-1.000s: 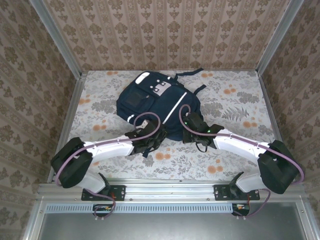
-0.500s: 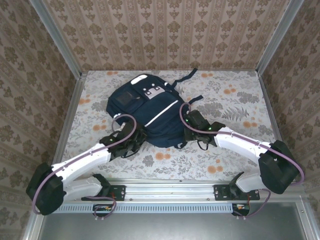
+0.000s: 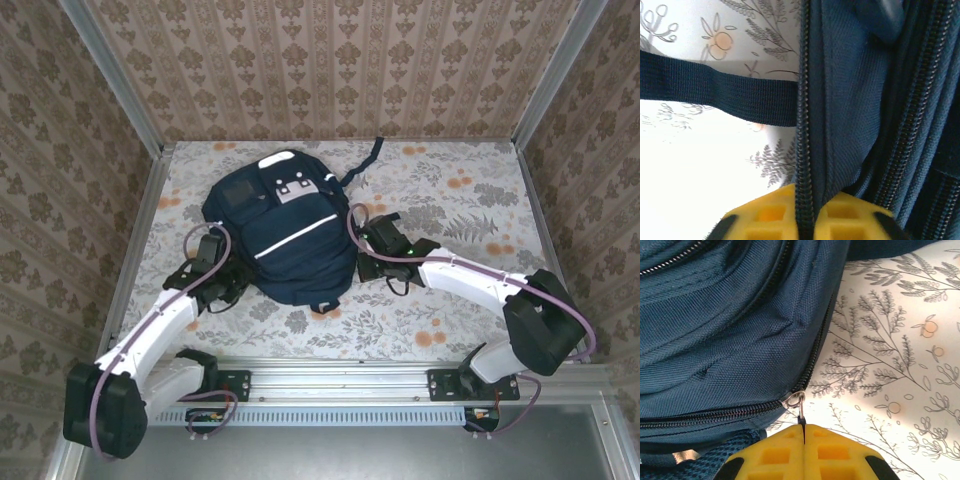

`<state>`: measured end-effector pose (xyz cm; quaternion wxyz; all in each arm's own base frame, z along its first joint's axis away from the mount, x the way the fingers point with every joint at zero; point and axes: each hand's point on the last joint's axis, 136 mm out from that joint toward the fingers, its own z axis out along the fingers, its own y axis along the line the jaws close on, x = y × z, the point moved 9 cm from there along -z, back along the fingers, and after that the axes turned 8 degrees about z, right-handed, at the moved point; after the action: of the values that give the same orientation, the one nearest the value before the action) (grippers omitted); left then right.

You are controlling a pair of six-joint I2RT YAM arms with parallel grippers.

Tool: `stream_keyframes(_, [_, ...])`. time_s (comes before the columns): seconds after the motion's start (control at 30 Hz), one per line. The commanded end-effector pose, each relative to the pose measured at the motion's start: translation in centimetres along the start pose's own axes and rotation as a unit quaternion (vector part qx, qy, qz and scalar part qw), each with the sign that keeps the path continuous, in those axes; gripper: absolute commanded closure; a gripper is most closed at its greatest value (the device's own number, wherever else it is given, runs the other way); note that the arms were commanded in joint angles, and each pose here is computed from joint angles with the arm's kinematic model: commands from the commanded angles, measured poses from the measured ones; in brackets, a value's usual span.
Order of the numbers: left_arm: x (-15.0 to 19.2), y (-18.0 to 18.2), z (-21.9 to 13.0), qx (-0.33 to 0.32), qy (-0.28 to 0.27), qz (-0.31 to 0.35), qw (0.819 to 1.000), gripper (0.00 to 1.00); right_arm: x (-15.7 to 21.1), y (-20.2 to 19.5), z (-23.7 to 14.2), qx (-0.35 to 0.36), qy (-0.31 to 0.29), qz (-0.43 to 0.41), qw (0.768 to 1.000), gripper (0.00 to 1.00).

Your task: Pack the student bag

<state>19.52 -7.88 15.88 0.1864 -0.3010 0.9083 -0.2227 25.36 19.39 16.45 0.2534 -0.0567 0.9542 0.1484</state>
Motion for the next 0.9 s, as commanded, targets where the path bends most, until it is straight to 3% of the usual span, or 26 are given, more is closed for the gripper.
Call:
stream_keyframes(0.0, [-1.0,-0.1,-1.2,-0.031,-0.019,0.035,0.999,0.52,-0.3,1.1,0.3,-0.007,0.007,-0.014,1.000,1.00])
stream_keyframes(0.1, [0.0,-0.3,-2.2,-0.030,-0.023,0.029,0.999,0.44,0.0,1.4,0.5,-0.012,0.011,-0.011,1.000,1.00])
stream_keyframes(0.3, [4.3,-2.2,-3.3,0.015,-0.012,0.011,1.000,0.43,0.3,1.0,0.6,-0.005,0.011,-0.008,1.000,1.00])
stream_keyframes(0.63, [11.0,-10.4,-1.5,0.083,0.027,-0.030,0.996,0.43,1.3,0.1,0.8,0.005,0.007,-0.009,1.000,1.00])
stream_keyframes(0.87, [12.5,-12.6,1.0,0.056,0.015,-0.081,0.995,0.43,1.5,0.1,0.8,-0.009,0.001,0.000,1.000,1.00])
